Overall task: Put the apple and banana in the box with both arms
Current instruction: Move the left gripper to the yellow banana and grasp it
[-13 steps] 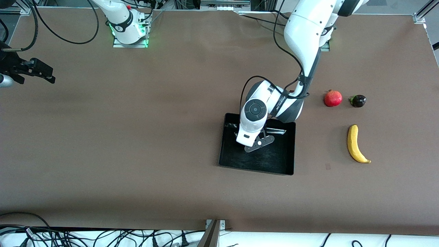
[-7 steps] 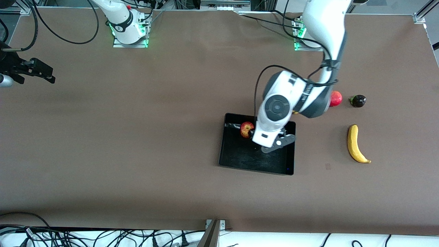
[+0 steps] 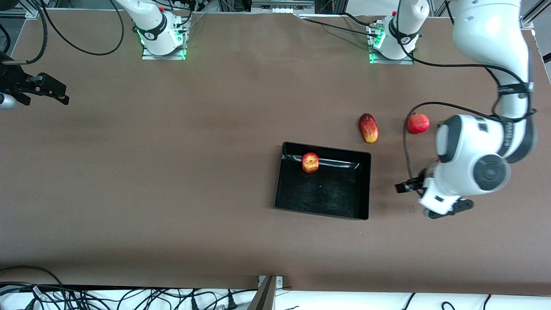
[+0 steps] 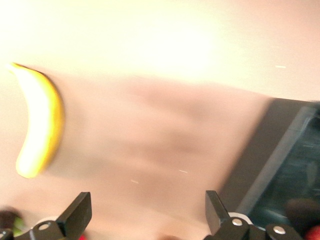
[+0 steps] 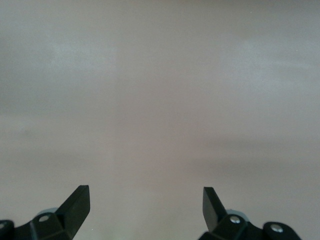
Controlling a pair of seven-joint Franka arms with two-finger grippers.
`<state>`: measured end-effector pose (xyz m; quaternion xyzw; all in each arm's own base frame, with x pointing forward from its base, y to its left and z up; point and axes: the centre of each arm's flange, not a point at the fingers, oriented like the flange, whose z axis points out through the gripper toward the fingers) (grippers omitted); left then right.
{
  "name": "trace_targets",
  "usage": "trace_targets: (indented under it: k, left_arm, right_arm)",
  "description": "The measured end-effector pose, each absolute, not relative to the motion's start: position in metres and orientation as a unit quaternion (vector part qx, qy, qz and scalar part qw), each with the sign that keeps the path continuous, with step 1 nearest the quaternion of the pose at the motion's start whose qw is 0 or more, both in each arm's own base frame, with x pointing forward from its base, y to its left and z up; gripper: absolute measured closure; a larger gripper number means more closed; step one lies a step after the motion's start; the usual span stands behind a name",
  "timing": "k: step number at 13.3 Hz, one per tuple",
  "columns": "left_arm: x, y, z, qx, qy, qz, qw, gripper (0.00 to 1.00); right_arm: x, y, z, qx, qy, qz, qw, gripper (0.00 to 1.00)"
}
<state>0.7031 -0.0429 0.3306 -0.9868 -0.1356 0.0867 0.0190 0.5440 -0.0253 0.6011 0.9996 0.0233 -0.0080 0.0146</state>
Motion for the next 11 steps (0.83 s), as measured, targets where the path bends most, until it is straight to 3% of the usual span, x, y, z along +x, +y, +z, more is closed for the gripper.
trace_targets:
  k: [3, 11]
  left_arm:
    - [0.704, 0.026, 0.292, -0.988, -0.109, 0.107, 0.018, 0.0]
    - [0.688, 0.078, 0.202, -0.992, -0.055, 0.093, 0.059, 0.0]
  right_arm:
    - [0.544, -0.025, 0.601, 1.0, 0.023, -0.008, 0.015, 0.0]
    - [0.544, -0.025, 0.601, 1.0, 0.023, -0.008, 0.015, 0.0]
